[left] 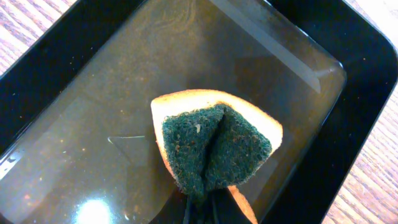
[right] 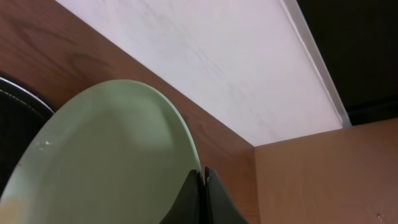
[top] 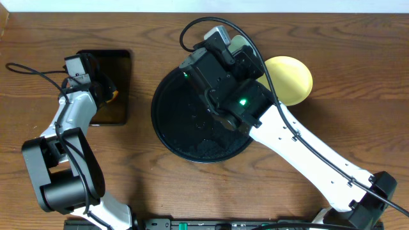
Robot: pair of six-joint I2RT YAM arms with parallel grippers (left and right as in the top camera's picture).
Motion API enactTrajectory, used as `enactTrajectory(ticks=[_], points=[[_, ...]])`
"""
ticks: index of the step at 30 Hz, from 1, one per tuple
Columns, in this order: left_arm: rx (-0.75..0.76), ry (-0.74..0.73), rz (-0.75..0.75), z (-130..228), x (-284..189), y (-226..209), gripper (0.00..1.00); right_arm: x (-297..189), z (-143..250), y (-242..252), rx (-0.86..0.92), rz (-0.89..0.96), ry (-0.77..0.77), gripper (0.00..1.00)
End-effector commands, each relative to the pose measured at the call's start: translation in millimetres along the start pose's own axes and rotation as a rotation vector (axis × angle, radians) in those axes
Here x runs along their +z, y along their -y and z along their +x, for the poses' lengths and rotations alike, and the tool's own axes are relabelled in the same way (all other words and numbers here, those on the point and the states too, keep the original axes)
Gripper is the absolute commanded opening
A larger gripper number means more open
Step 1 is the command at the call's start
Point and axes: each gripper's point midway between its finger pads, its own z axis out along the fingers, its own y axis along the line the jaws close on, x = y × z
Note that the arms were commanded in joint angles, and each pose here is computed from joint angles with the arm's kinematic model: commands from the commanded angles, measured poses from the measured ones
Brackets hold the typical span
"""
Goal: Clean dirty plates on tray and stack at the side
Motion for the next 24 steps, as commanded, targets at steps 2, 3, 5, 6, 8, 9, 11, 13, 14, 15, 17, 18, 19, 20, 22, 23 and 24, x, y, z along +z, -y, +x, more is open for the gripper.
enactTrajectory(ticks=[2, 3, 5, 6, 8, 9, 11, 13, 14, 15, 17, 18, 19, 20, 22, 23, 24], points=[[-0.005, -0.011, -0.01, 4, 0, -5, 0.08, -1, 2, -14, 0.084, -0.125, -0.006, 0.01], [-0.005, -0.013, -0.011, 4, 0, -5, 0.07, 1, 6, -24, 0.121, -0.201, -0.025, 0.01], [-0.005, -0.017, -0.013, 5, 0, -5, 0.07, 6, 15, -41, 0.196, -0.333, -0.073, 0.01], [-0.005, -0.018, -0.013, 5, 0, -5, 0.07, 7, 18, -47, 0.227, -0.388, -0.094, 0.01], [-0.005, -0.02, -0.014, 6, 0, -5, 0.08, 13, 26, -57, 0.311, -0.509, -0.154, 0.01], [-0.005, -0.02, -0.014, 6, 0, -5, 0.08, 17, 30, -58, 0.356, -0.547, -0.181, 0.01], [-0.005, -0.019, -0.014, 6, 0, -5, 0.07, 27, 37, -57, 0.436, -0.602, -0.231, 0.01], [-0.005, -0.02, -0.014, 6, 0, -5, 0.08, 40, 48, -53, 0.521, -0.643, -0.287, 0.01], [-0.005, -0.021, -0.014, 6, 0, -6, 0.07, 46, 54, -50, 0.558, -0.655, -0.316, 0.01], [-0.005, -0.022, -0.015, 6, 0, -6, 0.07, 53, 60, -47, 0.59, -0.671, -0.34, 0.01], [-0.005, -0.023, -0.015, 7, 0, -6, 0.07, 63, 71, -44, 0.638, -0.719, -0.379, 0.01], [-0.005, -0.023, -0.015, 7, 0, -6, 0.07, 68, 77, -43, 0.662, -0.743, -0.397, 0.01], [-0.005, -0.023, -0.015, 7, 0, -6, 0.07, 72, 83, -43, 0.678, -0.756, -0.415, 0.01], [-0.005, -0.023, -0.015, 7, 0, -6, 0.07, 77, 90, -43, 0.698, -0.774, -0.437, 0.01], [-0.005, -0.023, -0.015, 7, 0, -6, 0.08, 82, 101, -49, 0.718, -0.808, -0.477, 0.02], [-0.005, -0.023, -0.015, 7, 0, -6, 0.08, 83, 106, -54, 0.722, -0.823, -0.499, 0.06], [-0.005, -0.023, -0.015, 7, 0, -6, 0.08, 85, 112, -60, 0.725, -0.834, -0.525, 0.13]])
